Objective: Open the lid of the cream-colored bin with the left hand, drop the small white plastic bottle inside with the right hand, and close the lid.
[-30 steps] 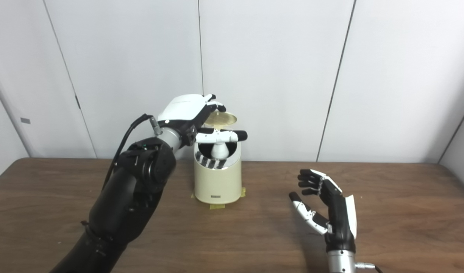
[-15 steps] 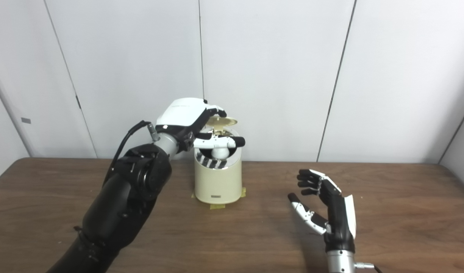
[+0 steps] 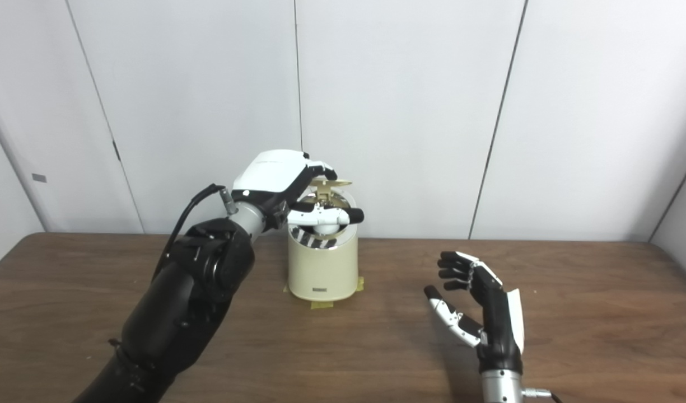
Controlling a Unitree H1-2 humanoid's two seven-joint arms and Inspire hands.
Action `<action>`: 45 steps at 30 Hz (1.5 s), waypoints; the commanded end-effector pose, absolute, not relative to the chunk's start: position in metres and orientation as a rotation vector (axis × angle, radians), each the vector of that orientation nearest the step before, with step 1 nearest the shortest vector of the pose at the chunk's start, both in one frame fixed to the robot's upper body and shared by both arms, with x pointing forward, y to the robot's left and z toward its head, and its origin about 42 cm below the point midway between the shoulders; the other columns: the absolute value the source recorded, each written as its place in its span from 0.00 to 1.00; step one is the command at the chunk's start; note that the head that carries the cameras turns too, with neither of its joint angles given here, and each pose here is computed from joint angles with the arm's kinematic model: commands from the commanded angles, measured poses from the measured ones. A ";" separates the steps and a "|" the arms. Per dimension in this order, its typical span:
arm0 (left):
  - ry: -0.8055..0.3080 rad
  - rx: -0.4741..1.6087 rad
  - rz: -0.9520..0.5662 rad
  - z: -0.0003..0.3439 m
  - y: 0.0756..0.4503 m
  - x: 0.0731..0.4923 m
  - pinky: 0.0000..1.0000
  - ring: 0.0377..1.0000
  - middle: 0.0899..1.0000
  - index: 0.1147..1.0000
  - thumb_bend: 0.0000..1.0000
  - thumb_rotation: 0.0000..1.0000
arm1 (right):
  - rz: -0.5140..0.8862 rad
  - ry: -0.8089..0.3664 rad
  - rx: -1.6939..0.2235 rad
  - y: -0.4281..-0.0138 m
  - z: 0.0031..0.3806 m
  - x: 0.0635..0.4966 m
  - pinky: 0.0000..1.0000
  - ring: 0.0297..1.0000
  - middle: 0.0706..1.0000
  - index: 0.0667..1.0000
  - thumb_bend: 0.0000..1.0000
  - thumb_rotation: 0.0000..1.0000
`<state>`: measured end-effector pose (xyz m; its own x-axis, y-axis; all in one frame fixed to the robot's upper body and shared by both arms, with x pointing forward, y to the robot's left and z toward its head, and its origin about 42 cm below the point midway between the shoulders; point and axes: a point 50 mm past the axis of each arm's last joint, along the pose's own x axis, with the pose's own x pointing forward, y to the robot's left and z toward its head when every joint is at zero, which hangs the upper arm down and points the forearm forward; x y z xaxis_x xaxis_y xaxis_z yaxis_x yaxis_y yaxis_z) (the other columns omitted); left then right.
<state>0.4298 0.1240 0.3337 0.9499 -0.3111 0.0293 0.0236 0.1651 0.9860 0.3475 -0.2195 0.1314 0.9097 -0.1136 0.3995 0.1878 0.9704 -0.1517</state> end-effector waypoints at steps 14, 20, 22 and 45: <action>-0.217 1.477 -0.262 0.311 0.133 0.424 1.00 0.95 0.84 0.80 0.93 1.00 | -0.148 -0.397 -0.173 -0.198 0.129 0.342 0.53 0.61 0.64 0.64 0.24 0.16; -0.197 1.533 -0.269 0.300 0.131 0.419 1.00 0.97 0.86 0.82 0.91 0.98 | -0.149 -0.398 -0.169 -0.198 0.131 0.341 0.53 0.61 0.63 0.64 0.24 0.16; -0.207 1.537 -0.267 0.298 0.131 0.418 1.00 0.97 0.85 0.82 0.91 0.98 | -0.150 -0.397 -0.171 -0.198 0.131 0.341 0.53 0.61 0.64 0.64 0.24 0.17; -0.339 1.695 -0.318 0.253 0.117 0.405 1.00 0.95 0.81 0.79 0.90 0.96 | -0.154 -0.408 -0.168 -0.191 0.134 0.344 0.53 0.60 0.63 0.64 0.24 0.20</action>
<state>0.4042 0.1186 0.2607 0.9227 -0.3835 0.0405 -0.0924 -0.1178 0.9887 0.3440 -0.2048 0.1324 0.9147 -0.1220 0.3854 0.1974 0.9668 -0.1625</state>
